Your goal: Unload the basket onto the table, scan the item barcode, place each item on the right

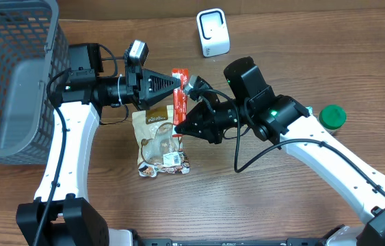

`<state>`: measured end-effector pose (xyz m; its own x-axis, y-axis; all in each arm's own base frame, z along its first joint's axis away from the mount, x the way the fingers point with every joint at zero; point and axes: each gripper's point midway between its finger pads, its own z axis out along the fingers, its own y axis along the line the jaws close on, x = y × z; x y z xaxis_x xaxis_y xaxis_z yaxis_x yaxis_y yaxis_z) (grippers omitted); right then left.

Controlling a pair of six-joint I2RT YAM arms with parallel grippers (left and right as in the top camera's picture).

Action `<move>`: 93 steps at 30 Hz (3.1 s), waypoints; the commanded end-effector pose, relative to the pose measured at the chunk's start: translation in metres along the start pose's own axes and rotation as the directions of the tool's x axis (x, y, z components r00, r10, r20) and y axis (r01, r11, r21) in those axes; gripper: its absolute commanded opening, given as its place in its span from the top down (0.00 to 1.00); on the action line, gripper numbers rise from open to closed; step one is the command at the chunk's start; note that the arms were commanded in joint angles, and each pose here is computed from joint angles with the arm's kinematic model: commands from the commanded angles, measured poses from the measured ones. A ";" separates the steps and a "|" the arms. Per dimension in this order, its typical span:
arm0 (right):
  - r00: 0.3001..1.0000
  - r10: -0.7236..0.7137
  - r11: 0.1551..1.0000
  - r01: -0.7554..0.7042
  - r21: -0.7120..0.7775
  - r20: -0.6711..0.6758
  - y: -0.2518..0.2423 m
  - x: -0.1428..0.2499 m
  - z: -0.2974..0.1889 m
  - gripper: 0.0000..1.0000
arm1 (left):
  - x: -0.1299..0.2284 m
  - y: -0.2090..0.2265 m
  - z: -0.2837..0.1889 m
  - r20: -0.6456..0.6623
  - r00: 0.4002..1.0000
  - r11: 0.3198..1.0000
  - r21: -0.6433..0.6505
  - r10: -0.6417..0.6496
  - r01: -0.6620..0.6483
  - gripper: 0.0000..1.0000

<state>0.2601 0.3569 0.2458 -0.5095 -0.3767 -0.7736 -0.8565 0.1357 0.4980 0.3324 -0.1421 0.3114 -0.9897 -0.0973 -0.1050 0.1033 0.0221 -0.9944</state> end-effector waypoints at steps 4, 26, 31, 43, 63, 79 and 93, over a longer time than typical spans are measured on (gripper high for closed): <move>0.999 0.050 0.998 -0.051 0.047 0.006 -0.021 0.005 -0.013 0.89 | 0.001 -0.007 0.000 -0.010 1.000 1.000 0.020 0.015 -0.015 0.96; 0.996 0.092 0.995 -0.092 -0.033 -0.009 -0.010 0.009 -0.017 0.96 | -0.025 0.023 -0.003 0.080 0.981 0.969 -0.186 0.179 -0.162 0.36; 0.997 0.071 0.986 -0.069 -0.149 0.006 0.010 0.003 -0.019 0.96 | -0.024 0.021 -0.003 0.073 0.979 0.969 -0.177 0.189 -0.174 0.44; 0.982 0.188 0.959 -0.187 -0.215 -0.017 0.021 0.002 -0.021 0.96 | -0.004 -0.010 0.000 -0.007 0.965 0.964 0.024 0.264 -0.263 0.44; 0.965 0.262 0.954 -0.264 -0.142 -0.029 0.014 0.003 -0.012 0.96 | 0.005 0.011 0.035 -0.069 0.955 0.953 -0.083 0.287 -0.293 0.63; 0.966 0.260 0.958 -0.258 -0.123 -0.003 0.005 -0.001 -0.019 0.52 | 0.003 0.011 0.032 -0.059 0.963 0.959 -0.088 0.265 -0.269 0.96; 0.972 0.227 0.956 -0.211 -0.203 0.059 -0.004 -0.011 -0.052 0.42 | -0.016 0.013 -0.002 0.075 0.996 0.993 -0.102 -0.053 0.061 0.96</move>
<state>0.2825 0.3144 0.2593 -0.7295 -0.2783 -0.6249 -0.6700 0.1063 0.7348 0.3509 -0.1358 0.2946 -0.9770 -0.1741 -0.1230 0.0984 0.1435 -0.9847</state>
